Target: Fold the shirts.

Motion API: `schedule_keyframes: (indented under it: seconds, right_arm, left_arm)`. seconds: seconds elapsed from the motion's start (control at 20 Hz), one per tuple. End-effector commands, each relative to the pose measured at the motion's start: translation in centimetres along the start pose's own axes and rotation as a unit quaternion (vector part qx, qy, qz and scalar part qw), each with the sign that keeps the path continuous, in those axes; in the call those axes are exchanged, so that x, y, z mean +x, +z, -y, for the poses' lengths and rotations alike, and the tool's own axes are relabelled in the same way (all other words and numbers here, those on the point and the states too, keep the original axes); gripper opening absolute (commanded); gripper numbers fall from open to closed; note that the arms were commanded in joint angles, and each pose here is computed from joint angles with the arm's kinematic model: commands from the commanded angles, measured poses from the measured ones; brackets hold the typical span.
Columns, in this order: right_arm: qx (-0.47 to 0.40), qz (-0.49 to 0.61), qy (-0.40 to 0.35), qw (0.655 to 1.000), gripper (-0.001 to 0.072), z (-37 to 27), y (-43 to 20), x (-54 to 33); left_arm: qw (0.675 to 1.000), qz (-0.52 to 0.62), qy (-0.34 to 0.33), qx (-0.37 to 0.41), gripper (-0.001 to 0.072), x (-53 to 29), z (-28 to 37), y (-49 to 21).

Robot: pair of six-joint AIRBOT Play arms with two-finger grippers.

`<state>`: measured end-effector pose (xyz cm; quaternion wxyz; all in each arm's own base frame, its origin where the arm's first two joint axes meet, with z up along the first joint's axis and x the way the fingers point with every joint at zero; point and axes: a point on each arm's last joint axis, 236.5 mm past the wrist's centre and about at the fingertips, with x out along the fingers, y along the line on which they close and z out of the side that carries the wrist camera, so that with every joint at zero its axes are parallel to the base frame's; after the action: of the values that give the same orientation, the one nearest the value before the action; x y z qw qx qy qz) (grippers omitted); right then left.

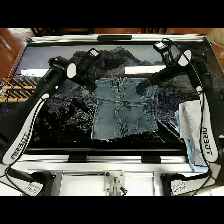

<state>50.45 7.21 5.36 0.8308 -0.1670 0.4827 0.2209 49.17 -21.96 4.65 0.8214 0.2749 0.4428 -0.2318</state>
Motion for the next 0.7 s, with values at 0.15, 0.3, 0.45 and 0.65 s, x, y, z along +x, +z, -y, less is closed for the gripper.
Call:
schedule_keyframes:
  seconds: [0.15,0.3,0.45,0.65]
  right_arm:
    - [0.029,0.021,-0.029,0.999,0.0103,-2.0,-5.3,-1.2]
    - [0.051,0.057,-0.051,0.996,0.0103,-2.9,-7.3,-2.2]
    - [0.080,-0.001,-0.020,0.997,0.0105,-5.3,-11.8,-1.3]
    - [0.156,0.003,0.048,0.987,0.0107,-8.9,-12.9,0.7]
  left_arm:
    - [0.998,0.033,0.051,-0.013,0.0097,-1.3,2.4,-2.6]
    - [0.998,0.048,0.032,0.019,0.0097,-2.3,6.0,-3.7]
    - [0.999,0.037,0.020,0.026,0.0097,-2.6,8.3,-5.5]
    - [1.000,-0.021,0.006,0.005,0.0098,-0.2,10.5,-10.7]
